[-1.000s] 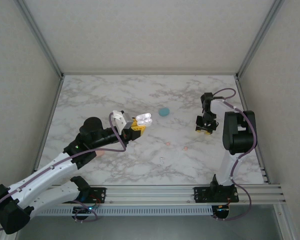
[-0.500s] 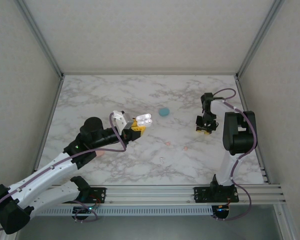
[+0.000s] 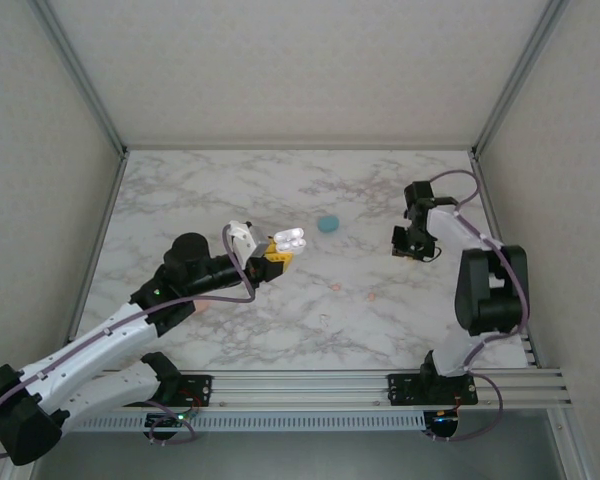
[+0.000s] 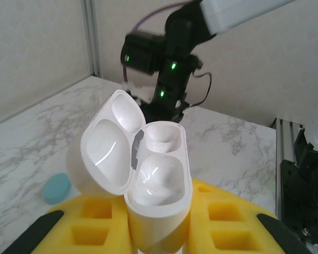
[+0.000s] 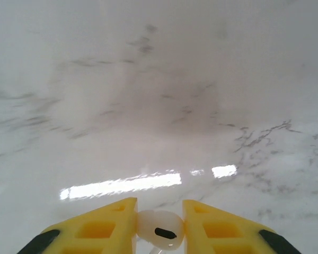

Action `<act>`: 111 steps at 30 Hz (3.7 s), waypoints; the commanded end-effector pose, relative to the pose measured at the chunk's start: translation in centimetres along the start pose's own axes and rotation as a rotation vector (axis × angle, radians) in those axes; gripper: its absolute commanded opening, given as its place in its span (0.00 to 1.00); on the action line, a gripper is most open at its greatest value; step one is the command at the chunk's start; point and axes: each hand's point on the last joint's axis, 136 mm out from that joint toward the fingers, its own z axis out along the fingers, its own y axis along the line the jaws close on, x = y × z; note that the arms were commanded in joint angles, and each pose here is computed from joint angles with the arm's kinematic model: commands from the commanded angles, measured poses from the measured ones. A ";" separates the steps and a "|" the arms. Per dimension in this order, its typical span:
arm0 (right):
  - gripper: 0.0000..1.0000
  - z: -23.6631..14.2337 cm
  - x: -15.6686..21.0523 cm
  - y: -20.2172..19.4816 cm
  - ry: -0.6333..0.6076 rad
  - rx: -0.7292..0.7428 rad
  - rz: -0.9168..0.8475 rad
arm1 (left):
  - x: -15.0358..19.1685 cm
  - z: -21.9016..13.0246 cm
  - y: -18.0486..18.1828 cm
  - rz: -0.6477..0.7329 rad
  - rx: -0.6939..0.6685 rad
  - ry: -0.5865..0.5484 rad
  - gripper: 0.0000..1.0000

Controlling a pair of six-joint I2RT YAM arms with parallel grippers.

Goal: Insert wireless bluetooth earbuds into charging case

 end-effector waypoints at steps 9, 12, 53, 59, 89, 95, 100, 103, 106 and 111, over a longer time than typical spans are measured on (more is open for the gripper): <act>0.27 -19.6 0.0 10.4 -0.574 -0.223 -0.287 | -1.6 2.0 1.0 -0.028 -0.011 -0.056 0.16; 0.27 -23.2 0.7 12.1 -0.674 -0.285 -0.326 | -1.8 2.5 1.2 -0.036 -0.010 -0.063 0.16; 0.27 -28.0 7.1 24.0 -0.851 -0.550 -0.727 | -3.8 3.6 0.7 -0.041 -0.001 -0.110 0.17; 0.27 -27.1 7.1 23.8 -0.854 -0.515 -0.747 | -4.0 3.4 0.5 -0.042 0.004 -0.114 0.17; 0.60 -28.8 9.1 23.7 -0.736 -0.650 -0.686 | -4.4 2.8 0.4 -0.010 -0.003 -0.121 0.17; 0.71 -32.6 8.5 23.3 -0.754 -0.777 -0.539 | -3.6 2.7 0.5 0.002 -0.014 -0.095 0.17; 0.74 -34.2 7.9 21.9 -0.787 -0.784 -0.478 | -3.4 2.5 0.4 0.010 -0.016 -0.088 0.17; 0.75 -34.5 7.0 20.3 -0.814 -0.738 -0.398 | -3.2 2.4 0.4 0.015 -0.021 -0.084 0.17; 0.74 -32.3 4.9 16.0 -0.786 -0.550 -0.237 | -3.0 2.1 0.6 0.022 -0.037 -0.083 0.17; 0.64 -25.6 4.2 9.8 -0.584 -0.395 -0.028 | -2.4 0.8 0.9 0.025 -0.085 -0.083 0.16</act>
